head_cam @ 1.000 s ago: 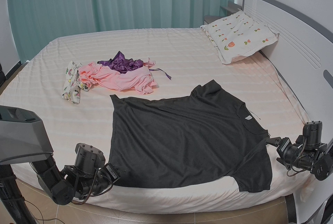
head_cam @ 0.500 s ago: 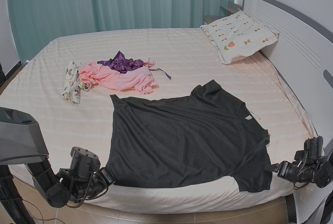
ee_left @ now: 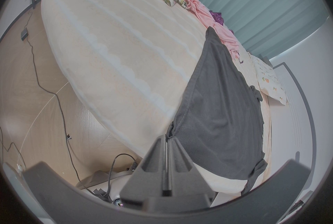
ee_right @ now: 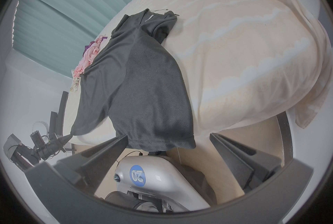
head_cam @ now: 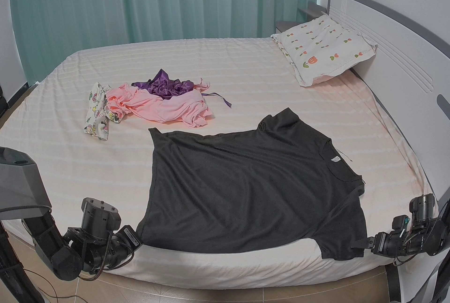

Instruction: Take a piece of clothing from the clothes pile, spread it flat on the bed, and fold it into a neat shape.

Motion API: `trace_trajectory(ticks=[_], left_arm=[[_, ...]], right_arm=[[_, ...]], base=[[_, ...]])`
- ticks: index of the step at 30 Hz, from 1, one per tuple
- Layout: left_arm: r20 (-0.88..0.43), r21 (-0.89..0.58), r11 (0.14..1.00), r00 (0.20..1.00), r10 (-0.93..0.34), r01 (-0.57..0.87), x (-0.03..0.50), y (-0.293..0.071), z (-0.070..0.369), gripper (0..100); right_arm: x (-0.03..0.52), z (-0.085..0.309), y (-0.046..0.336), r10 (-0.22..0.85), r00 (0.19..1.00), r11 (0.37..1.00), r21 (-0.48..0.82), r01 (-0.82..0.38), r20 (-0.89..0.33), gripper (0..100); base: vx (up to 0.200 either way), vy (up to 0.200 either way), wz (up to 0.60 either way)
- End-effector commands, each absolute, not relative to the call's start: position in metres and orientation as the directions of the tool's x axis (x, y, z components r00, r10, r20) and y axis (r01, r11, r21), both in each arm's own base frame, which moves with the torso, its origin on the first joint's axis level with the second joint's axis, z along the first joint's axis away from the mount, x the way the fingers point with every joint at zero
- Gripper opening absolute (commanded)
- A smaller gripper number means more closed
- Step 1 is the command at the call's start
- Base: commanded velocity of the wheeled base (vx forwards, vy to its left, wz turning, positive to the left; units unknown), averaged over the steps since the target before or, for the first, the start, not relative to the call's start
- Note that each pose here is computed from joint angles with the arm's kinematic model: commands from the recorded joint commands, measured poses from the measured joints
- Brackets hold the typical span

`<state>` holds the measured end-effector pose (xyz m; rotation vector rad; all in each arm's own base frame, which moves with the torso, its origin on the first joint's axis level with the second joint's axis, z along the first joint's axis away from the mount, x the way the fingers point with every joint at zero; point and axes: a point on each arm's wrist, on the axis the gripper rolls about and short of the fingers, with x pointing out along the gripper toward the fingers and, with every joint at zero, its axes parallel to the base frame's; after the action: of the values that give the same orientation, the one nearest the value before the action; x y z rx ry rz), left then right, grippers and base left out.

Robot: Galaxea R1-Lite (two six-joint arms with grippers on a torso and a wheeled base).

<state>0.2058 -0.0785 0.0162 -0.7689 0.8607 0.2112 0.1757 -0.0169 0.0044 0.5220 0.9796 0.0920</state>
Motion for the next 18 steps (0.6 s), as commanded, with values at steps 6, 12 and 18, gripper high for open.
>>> trace_trajectory(ticks=[6, 12, 18], left_arm=[[-0.742, -0.522, 0.712, 0.662, -0.106, -0.470, 0.205, -0.070, 0.020, 0], [-0.747, -0.511, 0.723, 0.657, -0.105, -0.465, 0.201, -0.068, 0.020, 0], [-0.743, -0.515, 0.726, 0.660, -0.114, -0.455, 0.200, -0.070, 0.022, 0]], right_arm=[[0.180, -0.009, -0.017, 0.312, 0.549, 0.878, 0.457, 0.146, -0.775, 100], [0.184, -0.015, -0.013, 0.326, 0.547, 0.882, 0.456, 0.118, -0.771, 100], [0.183, -0.016, -0.007, 0.344, 0.528, 0.884, 0.458, 0.097, -0.776, 100]], base=[[0.000, 0.000, 0.00], [0.000, 0.000, 0.00], [0.000, 0.000, 0.00]])
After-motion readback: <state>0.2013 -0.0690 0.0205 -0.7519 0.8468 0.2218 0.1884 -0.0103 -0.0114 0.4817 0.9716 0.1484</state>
